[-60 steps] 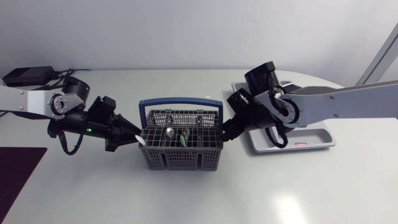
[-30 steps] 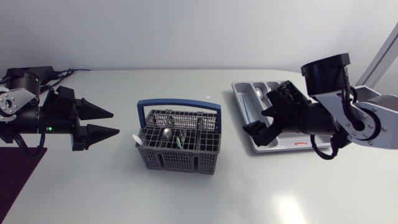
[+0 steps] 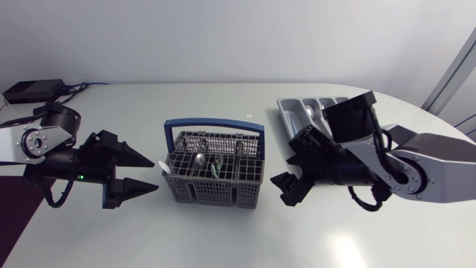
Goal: Unload the cutlery basket into the drawer organizer.
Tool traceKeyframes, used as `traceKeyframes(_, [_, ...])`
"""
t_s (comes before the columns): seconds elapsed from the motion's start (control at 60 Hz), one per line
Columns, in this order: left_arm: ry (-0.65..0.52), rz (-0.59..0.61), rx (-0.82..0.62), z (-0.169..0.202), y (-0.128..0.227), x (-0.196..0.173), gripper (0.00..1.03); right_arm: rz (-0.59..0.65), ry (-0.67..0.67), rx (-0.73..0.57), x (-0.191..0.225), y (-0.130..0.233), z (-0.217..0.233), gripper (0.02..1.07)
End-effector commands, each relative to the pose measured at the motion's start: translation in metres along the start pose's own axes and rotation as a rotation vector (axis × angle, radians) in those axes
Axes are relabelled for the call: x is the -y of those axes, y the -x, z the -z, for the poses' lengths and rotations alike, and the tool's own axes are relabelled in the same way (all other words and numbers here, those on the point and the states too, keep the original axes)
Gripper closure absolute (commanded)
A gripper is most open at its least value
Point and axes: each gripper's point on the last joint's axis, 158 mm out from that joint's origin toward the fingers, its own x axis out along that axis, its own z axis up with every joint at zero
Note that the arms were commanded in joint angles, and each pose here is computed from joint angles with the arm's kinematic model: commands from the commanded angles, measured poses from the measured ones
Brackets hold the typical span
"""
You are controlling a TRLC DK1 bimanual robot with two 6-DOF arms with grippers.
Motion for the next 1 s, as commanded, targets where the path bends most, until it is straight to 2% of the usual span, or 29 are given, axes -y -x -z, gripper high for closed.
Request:
traceKeyframes(0.0, [-0.031,0.03,-0.005,-0.003,-0.009,0.001,0.18,-0.005,-0.024,-0.035,-0.003,-0.015,0.007,0.59])
traceKeyframes(0.05, [-0.039,0.036,-0.005,-0.007,-0.012,0.001,0.18,-0.005,-0.027,-0.036,-0.001,-0.02,0.004,0.69])
traceKeyframes(0.117, [-0.04,0.039,-0.003,-0.011,-0.016,0.001,0.18,-0.006,-0.037,-0.039,0.001,-0.025,-0.001,0.74])
traceKeyframes(0.517, [-0.04,0.073,0.003,-0.022,-0.03,0.01,0.18,-0.001,-0.042,-0.008,0.005,-0.044,-0.035,0.74])
traceKeyframes(0.817, [-0.037,0.079,-0.002,-0.018,-0.031,0.014,0.18,0.021,-0.04,-0.011,0.011,-0.044,-0.031,0.74])
traceKeyframes(0.85, [-0.036,0.069,-0.002,-0.017,-0.029,0.011,0.18,0.024,-0.039,-0.012,0.011,-0.042,-0.029,0.72])
traceKeyframes(0.883, [-0.033,0.053,0.0,-0.015,-0.026,0.007,0.18,0.027,-0.038,-0.011,0.012,-0.039,-0.027,0.66])
traceKeyframes(0.933, [-0.032,0.019,0.006,-0.013,-0.017,-0.001,0.18,0.036,-0.036,-0.009,0.015,-0.031,-0.023,0.48])
traceKeyframes(0.983, [-0.036,-0.024,0.011,-0.01,-0.005,-0.009,0.17,0.045,-0.032,-0.014,0.018,-0.022,-0.018,0.25])
